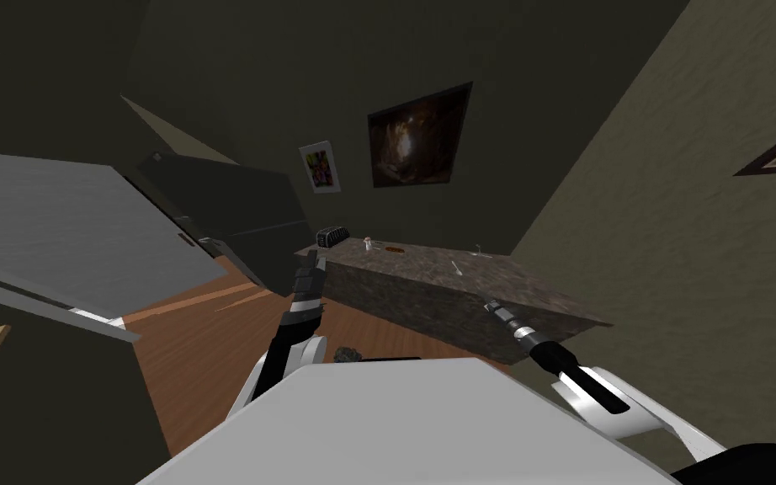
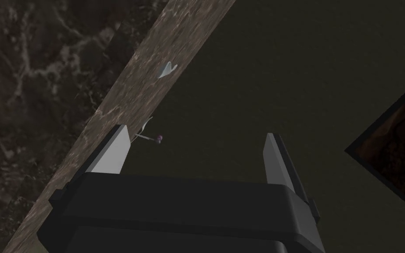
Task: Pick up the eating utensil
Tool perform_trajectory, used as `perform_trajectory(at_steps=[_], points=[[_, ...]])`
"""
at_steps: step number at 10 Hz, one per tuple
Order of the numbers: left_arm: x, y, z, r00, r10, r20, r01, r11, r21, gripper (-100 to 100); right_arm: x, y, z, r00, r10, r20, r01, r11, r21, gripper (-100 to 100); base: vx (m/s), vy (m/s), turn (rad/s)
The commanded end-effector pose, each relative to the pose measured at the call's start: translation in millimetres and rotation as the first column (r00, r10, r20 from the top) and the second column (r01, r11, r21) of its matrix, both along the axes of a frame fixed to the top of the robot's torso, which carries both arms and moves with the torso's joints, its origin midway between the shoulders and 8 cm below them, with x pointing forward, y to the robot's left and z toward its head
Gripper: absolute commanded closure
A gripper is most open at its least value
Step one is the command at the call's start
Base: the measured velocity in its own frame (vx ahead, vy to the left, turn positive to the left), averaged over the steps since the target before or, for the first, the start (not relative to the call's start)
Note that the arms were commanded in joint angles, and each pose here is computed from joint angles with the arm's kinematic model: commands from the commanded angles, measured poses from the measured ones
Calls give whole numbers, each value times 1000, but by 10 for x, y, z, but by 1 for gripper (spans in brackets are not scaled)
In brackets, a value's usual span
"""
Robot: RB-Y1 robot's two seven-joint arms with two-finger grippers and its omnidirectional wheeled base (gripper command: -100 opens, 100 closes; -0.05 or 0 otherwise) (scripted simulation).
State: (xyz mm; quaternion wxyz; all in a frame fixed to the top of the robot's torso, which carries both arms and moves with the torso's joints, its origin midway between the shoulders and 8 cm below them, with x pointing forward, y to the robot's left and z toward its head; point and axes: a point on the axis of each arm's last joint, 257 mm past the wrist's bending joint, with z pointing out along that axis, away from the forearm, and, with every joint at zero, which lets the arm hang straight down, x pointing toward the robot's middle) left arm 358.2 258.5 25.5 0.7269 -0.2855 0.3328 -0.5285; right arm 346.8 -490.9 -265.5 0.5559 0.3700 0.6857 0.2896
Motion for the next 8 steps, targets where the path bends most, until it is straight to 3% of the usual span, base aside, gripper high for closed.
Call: perform_trajectory(at_steps=[1,3,4,6,7,8], points=[[0,0,0,1000,0,0,0,1000,0,0,-44,-107,-26,1000,0,-28,-1,1000,-31,-100,17,54,91],[0,0,0,1000,0,0,0,1000,0,0,-194,-433,-235,992,-24,-127,9,993,-117,-100,31,44,202],[0,0,0,1000,0,0,0,1000,0,0,-179,-451,-206,991,-17,-130,0,992,-129,-100,30,34,135],[0,0,0,1000,0,0,0,1000,0,0,-348,-783,-370,973,-46,-225,-4,976,-220,-100,46,42,216],[0,0,0,1000,0,0,0,1000,0,0,-337,-794,-350,973,-43,-226,-10,974,-227,-100,58,40,98],[0,1,0,1000,0,0,0,1000,0,0,-424,-963,-410,961,-59,-272,-19,962,-274,-100,68,20,114]])
